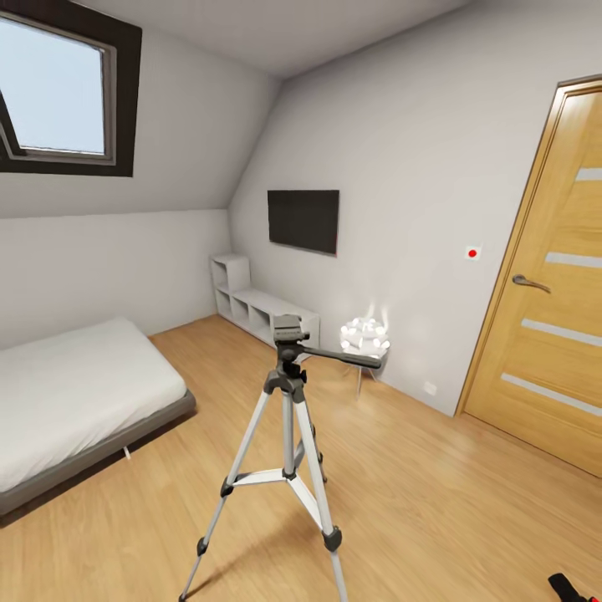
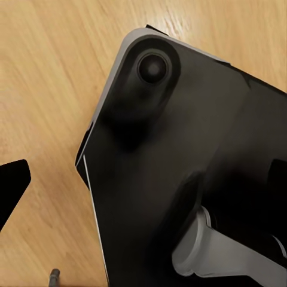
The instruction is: Attach the digital camera to the camera tripod in the bedroom.
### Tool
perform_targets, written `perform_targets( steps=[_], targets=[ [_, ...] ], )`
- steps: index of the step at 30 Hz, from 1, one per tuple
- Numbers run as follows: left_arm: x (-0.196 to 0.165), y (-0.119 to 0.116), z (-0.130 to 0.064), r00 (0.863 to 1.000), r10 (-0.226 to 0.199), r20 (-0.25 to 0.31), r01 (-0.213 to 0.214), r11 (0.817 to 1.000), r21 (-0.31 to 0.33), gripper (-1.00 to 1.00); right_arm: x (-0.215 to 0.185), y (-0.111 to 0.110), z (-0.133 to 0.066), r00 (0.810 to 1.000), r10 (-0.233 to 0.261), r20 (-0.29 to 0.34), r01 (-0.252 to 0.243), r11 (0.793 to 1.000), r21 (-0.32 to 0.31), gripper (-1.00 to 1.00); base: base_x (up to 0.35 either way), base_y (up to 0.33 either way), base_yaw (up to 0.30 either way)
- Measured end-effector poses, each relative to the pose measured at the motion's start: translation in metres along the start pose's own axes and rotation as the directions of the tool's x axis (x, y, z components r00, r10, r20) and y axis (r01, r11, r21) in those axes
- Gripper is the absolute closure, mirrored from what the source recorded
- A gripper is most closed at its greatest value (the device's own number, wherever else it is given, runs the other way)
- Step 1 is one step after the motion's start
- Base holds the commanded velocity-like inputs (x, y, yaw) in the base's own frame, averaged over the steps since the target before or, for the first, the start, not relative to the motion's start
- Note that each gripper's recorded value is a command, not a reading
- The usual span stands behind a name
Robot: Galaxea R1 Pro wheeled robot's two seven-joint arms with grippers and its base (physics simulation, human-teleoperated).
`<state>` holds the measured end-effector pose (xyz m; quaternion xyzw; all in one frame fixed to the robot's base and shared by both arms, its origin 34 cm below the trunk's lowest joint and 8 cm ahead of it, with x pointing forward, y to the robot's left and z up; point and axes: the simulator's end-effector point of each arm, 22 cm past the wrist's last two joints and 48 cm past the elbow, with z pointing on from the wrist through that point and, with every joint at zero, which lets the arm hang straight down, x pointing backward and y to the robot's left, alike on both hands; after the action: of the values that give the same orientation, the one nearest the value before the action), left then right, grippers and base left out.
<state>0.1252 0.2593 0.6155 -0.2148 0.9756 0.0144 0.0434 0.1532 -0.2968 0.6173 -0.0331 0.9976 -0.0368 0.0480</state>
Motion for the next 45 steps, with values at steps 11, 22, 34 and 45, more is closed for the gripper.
perform_targets(
  steps=[11, 22, 34, 45],
  targets=[
    [0.001, 0.0006, -0.002, 1.0, 0.0, 0.0, 0.0, 1.0, 0.0, -1.0, 0.0011, 0.0007, -0.002, 1.0, -0.004, 0.0, 0.004, 1.0, -0.002, -1.0, 0.0, 0.0, 0.0],
    [0.0006, 0.0006, -0.002, 1.0, -0.001, 0.002, 0.001, 1.0, 0.0, -1.0, 0.0011, 0.0003, -0.002, 1.0, -0.005, 0.0, 0.005, 1.0, -0.001, -1.0, 0.0, 0.0, 0.0],
    [0.0002, 0.0006, -0.002, 1.0, 0.0, 0.004, 0.0, 1.0, 0.0, -1.0, 0.0016, 0.0043, -0.0021, 1.0, 0.0, -0.003, 0.0, 1.0, -0.006, -1.0, 0.0, 0.0, 0.0],
    [0.0049, 0.0018, -0.0023, 1.0, 0.001, -0.008, -0.001, 1.0, -0.005, -1.0, 0.0062, 0.0035, -0.002, 1.0, -0.007, -0.012, 0.007, 1.0, -0.013, -1.0, 0.0, 0.0, 0.0]
  ],
)
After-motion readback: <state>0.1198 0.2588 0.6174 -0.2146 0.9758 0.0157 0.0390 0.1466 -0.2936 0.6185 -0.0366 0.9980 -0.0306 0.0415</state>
